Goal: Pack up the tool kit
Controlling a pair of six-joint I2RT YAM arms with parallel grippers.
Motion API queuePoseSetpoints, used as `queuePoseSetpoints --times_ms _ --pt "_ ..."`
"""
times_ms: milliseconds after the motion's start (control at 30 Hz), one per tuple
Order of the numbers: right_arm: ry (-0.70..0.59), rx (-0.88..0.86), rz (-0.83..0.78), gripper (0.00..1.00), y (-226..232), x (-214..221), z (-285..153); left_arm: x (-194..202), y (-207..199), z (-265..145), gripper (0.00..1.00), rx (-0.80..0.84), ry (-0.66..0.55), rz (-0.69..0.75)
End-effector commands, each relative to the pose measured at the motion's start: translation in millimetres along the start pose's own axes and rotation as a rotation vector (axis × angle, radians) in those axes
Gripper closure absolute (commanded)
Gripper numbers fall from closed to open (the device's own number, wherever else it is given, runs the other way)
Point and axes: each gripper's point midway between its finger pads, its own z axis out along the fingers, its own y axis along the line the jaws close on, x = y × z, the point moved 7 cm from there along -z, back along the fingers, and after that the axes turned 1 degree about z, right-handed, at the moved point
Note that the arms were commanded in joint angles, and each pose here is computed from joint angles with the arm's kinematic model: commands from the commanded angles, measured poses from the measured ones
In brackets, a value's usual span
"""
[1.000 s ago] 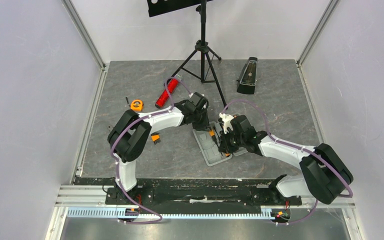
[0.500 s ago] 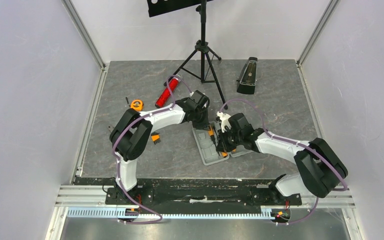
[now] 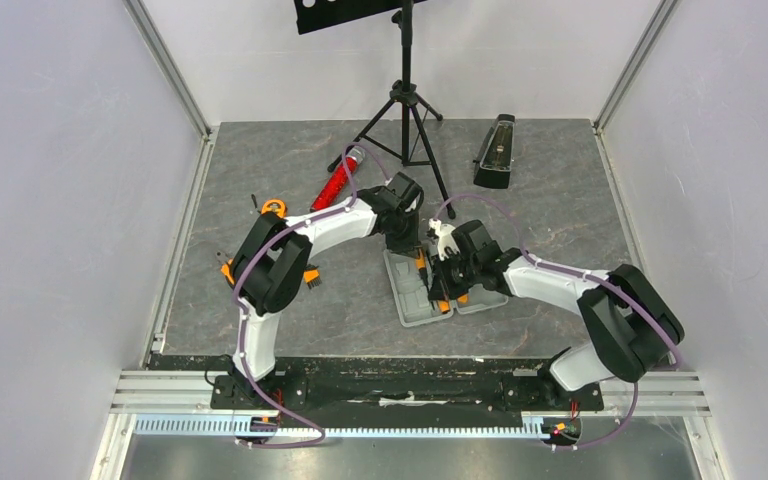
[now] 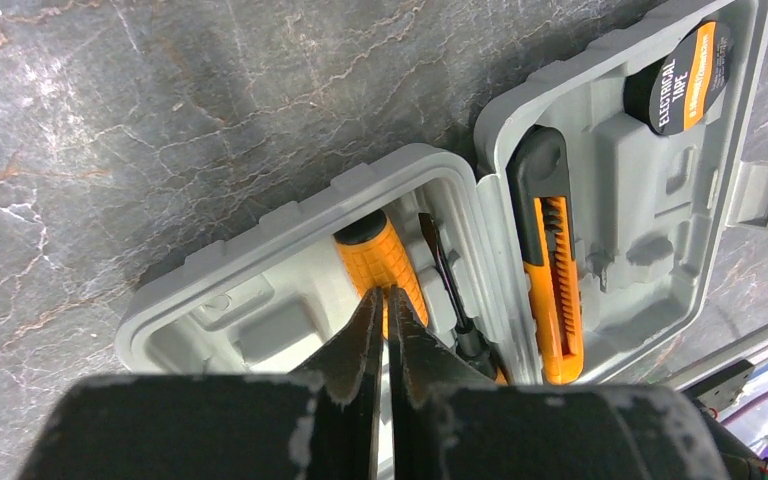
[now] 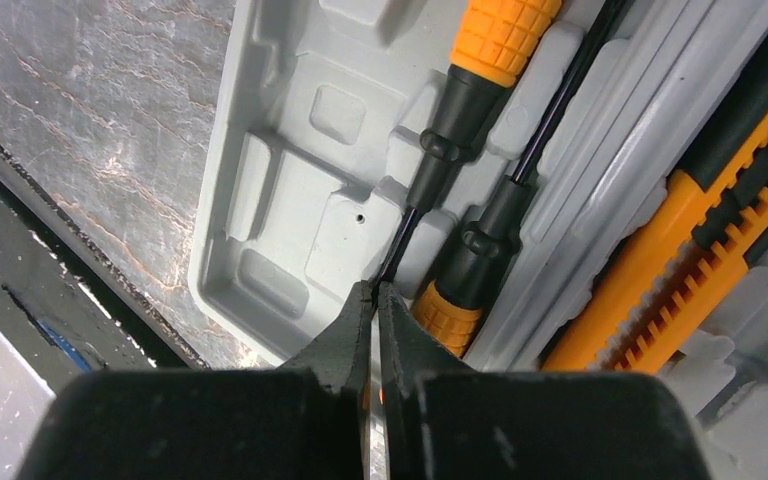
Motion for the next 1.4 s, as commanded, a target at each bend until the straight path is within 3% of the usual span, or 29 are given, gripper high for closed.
queuePoseSetpoints --times_ms 0,433,567,700,967,1133,1367 --pt "0.264 0.158 0.042 1.00 -37 68 11 24 35 32 0.93 -0.153 0.113 0.058" --pt "0.369 0.471 -0.005 1.00 -76 80 -7 32 46 20 0.93 -0.197 0.100 0.093" --pt "0.338 0.367 -0.008 1.00 -66 72 -1 33 47 20 0.93 -0.195 0.090 0.086" --pt "0.184 0.160 -0.021 0.98 -39 40 2 24 39 16 0.91 -0.163 0.026 0.059" --pt "-0.086 0.087 -0.096 0.86 -7 -42 -29 -5 10 -4 0.81 -0.048 -0.127 0.019" --pt "-0.134 0.064 -0.098 0.81 3 -51 -42 -14 -1 -20 0.73 0.003 -0.181 0.005" --pt "-0.102 0.065 -0.051 0.81 1 -30 -41 -20 -12 -40 0.65 0.062 -0.234 -0.002"
